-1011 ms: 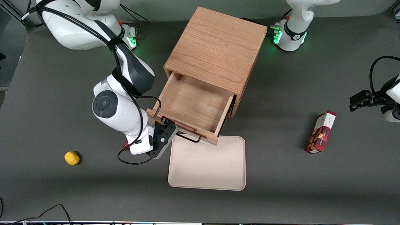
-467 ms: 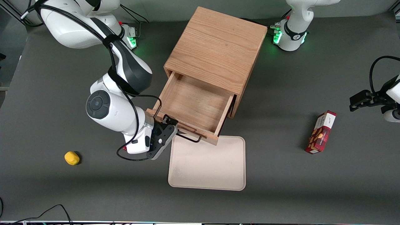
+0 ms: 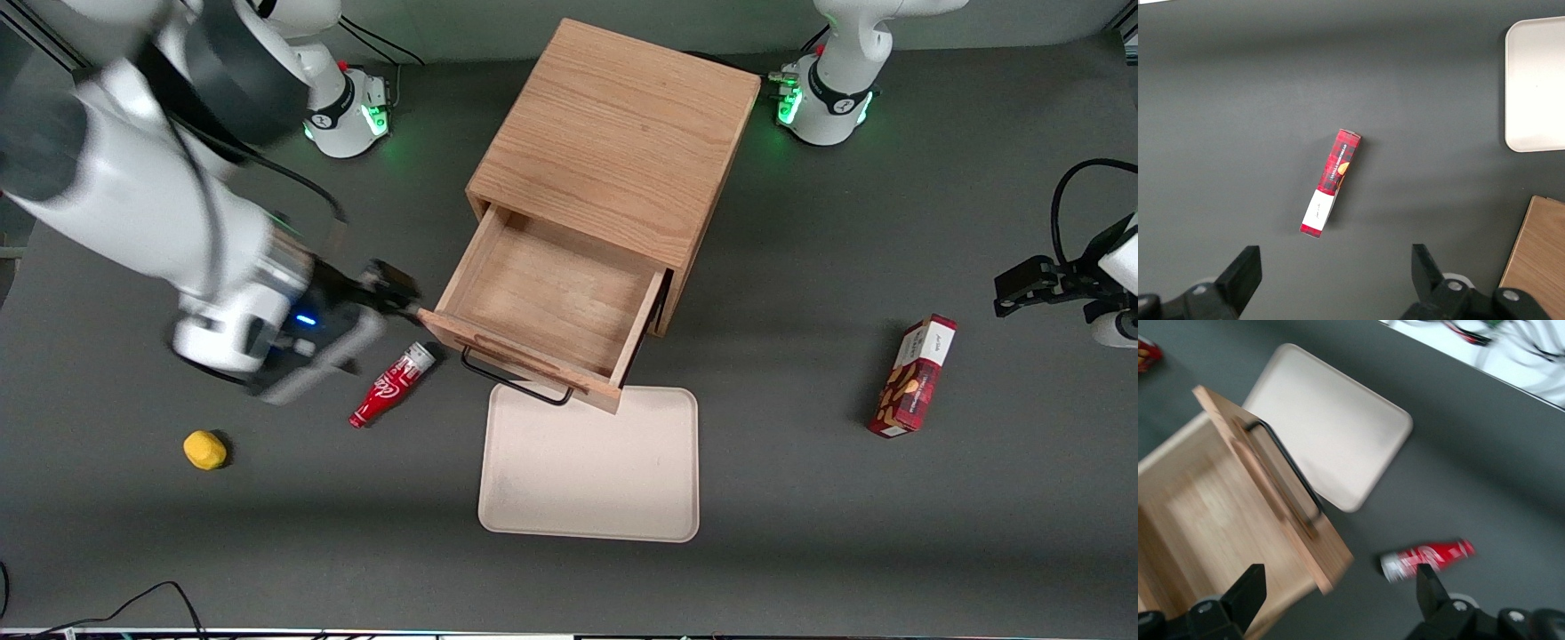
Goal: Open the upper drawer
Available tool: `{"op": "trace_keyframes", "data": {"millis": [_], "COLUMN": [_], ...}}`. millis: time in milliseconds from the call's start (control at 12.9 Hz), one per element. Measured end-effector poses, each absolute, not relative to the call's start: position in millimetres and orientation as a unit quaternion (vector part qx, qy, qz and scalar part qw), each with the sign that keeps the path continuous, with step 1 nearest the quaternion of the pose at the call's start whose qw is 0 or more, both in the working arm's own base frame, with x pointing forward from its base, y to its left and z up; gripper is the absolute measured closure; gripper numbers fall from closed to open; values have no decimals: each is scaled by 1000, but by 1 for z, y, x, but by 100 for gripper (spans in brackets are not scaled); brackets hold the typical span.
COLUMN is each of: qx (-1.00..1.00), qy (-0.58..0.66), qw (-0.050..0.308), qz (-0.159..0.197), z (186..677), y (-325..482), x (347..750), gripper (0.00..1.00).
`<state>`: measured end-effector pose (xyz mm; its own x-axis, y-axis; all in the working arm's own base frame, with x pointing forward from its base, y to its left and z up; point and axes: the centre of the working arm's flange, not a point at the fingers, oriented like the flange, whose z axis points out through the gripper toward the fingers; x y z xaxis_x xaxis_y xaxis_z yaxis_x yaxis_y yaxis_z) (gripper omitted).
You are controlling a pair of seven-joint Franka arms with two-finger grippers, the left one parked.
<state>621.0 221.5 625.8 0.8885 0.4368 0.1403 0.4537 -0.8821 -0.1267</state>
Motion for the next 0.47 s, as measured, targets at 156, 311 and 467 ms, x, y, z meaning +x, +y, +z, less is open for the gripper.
{"op": "trace_keyframes", "data": {"millis": [156, 311, 467], "qx": [-979, -987, -993], "qy": [-192, -152, -109], "qw": [46, 25, 15], "qz": [-52, -46, -36], "z": [657, 661, 656], "y": [173, 138, 94], "x": [595, 568, 543], "gripper": [0, 0, 0]}}
